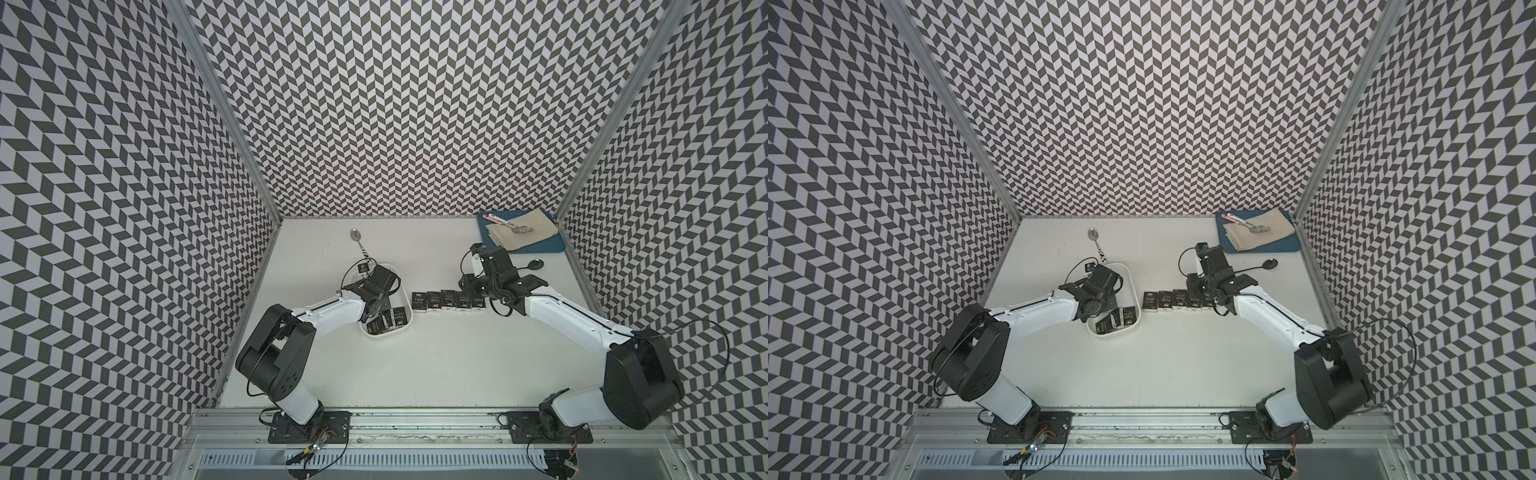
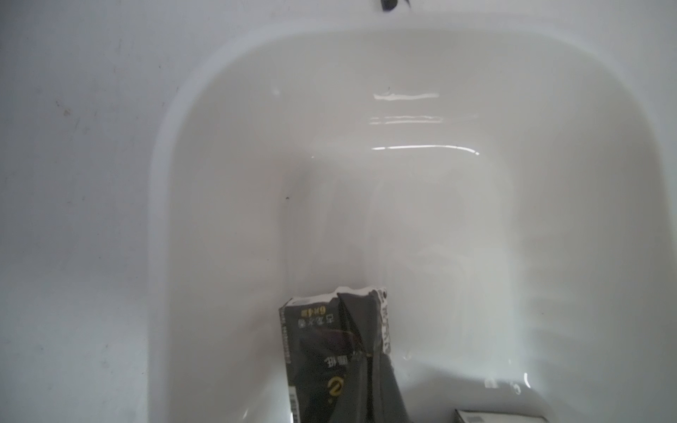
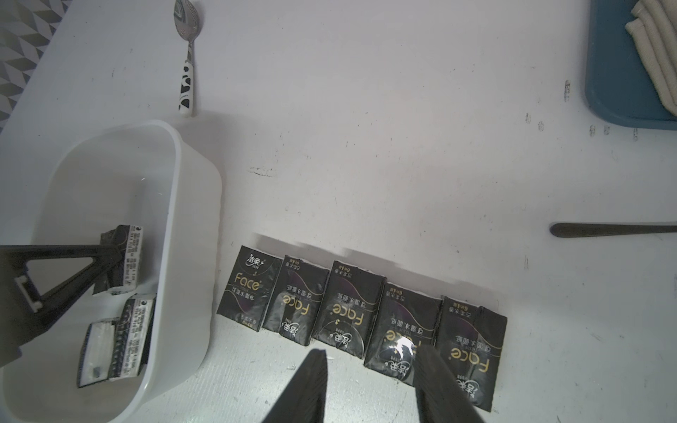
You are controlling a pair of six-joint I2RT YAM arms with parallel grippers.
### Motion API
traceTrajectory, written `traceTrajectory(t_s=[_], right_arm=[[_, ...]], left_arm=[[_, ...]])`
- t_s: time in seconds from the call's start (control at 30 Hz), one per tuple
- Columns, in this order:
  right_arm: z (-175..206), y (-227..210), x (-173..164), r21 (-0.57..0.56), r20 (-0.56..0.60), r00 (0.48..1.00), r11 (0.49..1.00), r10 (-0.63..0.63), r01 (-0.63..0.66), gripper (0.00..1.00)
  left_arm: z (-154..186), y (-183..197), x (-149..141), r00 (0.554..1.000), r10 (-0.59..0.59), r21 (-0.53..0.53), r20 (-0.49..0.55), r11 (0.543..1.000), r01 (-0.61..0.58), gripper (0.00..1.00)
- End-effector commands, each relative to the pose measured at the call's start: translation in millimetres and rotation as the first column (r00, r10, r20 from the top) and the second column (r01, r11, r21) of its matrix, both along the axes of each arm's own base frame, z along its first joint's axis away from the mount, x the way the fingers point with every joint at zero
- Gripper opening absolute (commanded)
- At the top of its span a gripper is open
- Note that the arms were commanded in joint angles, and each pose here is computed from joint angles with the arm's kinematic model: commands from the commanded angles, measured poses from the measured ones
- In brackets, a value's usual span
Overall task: Take the pocket tissues out of the storage box
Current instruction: Pick up the pocket tissues from the storage box, then place the pocket tissues at the center of the board.
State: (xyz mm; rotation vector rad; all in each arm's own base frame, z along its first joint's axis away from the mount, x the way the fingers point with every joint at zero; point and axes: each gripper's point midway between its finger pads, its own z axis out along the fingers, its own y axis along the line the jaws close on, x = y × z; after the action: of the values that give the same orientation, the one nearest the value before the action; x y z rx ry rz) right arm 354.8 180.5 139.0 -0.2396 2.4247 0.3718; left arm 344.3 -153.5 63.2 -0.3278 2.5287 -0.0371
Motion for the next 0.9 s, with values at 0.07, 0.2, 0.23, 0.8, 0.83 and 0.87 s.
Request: traceTrajectory(t_s=[0.07,0.2,0.23,0.8,0.83,0.87], right_arm=[[12,2,0,0.022,0.038,0.999,1.0,-0.005,0.004,0.44],[12,3,2,0.021,0.038,0.999,1.0,-0.007,0.006,0.44],[12,2,3,0.02,0.039,0.999,1.0,-0.012,0.011,0.44],[-5,-36,7,-0.028,-0.008,0.99,0.989,-0.143,0.143,0.45],[-2,-42,7,-0.025,-0.005,0.988,0.987,-0.157,0.156,0.45],[0,-47,7,-0.024,-0.003,0.986,0.986,-0.166,0.166,0.45]], left_arm=[[30,-1,6,0.999,-0.013,-0.009,0.052,1.0,0.013,0.0],[41,-3,7,0.997,-0.015,-0.024,0.074,1.0,0.017,0.0],[48,-5,7,0.996,-0.021,-0.031,0.086,0.999,0.024,0.0],[96,-167,-93,0.907,-0.385,-0.162,0.171,0.897,0.412,0.0],[90,-175,-101,0.903,-0.4,-0.166,0.159,0.891,0.423,0.0],[85,-180,-107,0.9,-0.409,-0.168,0.152,0.886,0.431,0.0]])
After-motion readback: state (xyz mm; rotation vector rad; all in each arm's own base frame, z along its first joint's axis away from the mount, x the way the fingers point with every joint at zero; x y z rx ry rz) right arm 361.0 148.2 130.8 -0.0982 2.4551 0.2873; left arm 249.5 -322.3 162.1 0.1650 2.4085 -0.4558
